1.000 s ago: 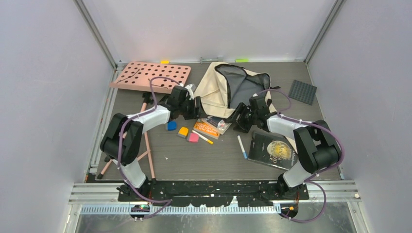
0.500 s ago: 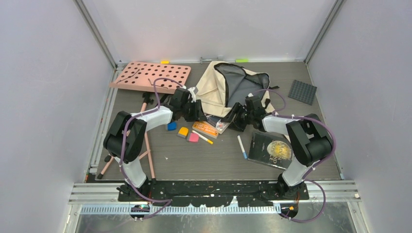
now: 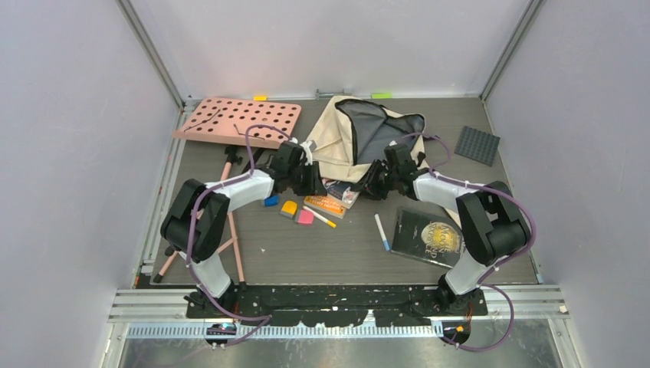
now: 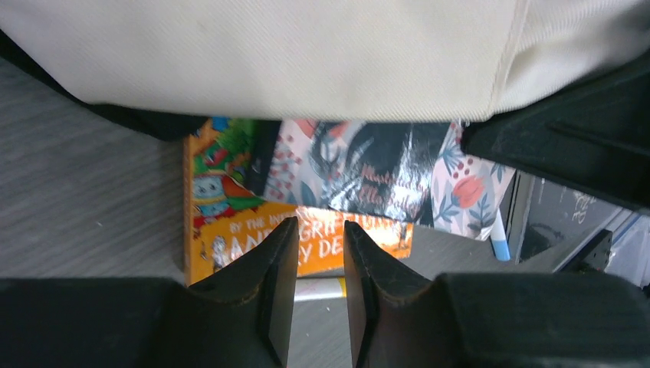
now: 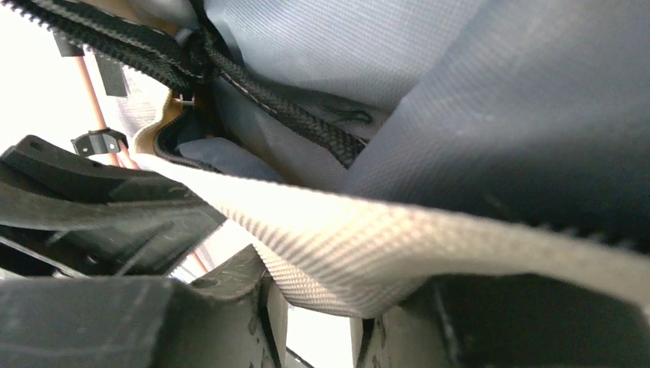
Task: Pack the student bag
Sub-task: Pick up the book from the center of the board.
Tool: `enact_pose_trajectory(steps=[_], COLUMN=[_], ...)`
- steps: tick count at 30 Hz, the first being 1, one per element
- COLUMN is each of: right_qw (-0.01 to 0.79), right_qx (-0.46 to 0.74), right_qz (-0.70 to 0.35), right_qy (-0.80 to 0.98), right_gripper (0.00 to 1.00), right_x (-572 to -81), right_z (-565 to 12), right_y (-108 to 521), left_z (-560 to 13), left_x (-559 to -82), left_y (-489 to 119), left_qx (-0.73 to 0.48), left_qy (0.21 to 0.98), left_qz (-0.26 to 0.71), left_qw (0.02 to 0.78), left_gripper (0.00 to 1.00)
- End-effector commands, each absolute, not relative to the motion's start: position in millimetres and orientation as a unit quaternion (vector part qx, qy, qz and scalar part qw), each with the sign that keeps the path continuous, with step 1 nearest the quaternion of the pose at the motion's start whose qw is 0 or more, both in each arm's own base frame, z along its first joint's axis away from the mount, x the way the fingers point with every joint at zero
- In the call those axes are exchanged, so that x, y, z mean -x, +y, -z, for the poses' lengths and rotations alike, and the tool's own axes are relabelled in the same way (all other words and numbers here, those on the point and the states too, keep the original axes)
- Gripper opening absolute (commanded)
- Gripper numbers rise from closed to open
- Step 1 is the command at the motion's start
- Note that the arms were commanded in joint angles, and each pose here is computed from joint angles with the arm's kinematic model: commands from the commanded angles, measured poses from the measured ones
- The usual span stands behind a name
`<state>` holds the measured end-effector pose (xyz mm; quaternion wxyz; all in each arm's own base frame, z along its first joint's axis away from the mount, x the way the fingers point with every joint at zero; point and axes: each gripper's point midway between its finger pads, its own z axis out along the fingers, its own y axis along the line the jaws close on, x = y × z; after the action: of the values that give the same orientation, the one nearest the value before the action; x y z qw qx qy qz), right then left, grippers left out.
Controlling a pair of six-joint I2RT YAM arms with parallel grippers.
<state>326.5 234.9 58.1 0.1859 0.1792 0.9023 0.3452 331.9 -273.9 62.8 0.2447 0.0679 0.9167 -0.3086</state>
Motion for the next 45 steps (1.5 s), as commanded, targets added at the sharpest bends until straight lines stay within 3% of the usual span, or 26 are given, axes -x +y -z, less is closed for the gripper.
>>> enact_pose_trajectory(steps=[1, 6, 12, 30, 35, 45], right_qw=[0.214, 0.183, 0.100, -0.043, -0.082, -0.053], right_qx=[-0.147, -0.130, -0.104, 0.032, 0.045, 0.017], right_qz=[-0.329, -0.262, -0.205, -0.169, -0.169, -0.215], right_qy=[0.908, 0.939, 0.968, 0.984, 0.981, 0.975], right_gripper=[0.25, 0.10, 0.02, 0.02, 0.08, 0.01], right_x=[-331.2, -313.6, -270.4, -213.1, -188.0, -171.4], right_z=[-102.0, -109.0, -121.9, -183.3, -197.7, -246.8], right_y=[234.8, 214.3, 193.3, 172.9, 165.9, 173.5], left_z=[-92.9, -121.2, -149.3, -211.5, -216.1, -242.7], left_x=[-320.7, -322.7, -324.3, -343.9, -353.8, -374.7], left_y=[-271.4, -260.5, -249.2, -279.0, -292.9, -296.6], left_qx=[-0.070, -0.057, -0.044, -0.063, -0.035, -0.001], left_qy=[0.911, 0.908, 0.904, 0.871, 0.862, 0.838], left_qz=[0.307, 0.291, 0.274, 0.340, 0.373, 0.417], left_qw=[0.266, 0.297, 0.325, 0.350, 0.342, 0.352], left_gripper=[0.30, 0.36, 0.40, 0.46, 0.48, 0.57])
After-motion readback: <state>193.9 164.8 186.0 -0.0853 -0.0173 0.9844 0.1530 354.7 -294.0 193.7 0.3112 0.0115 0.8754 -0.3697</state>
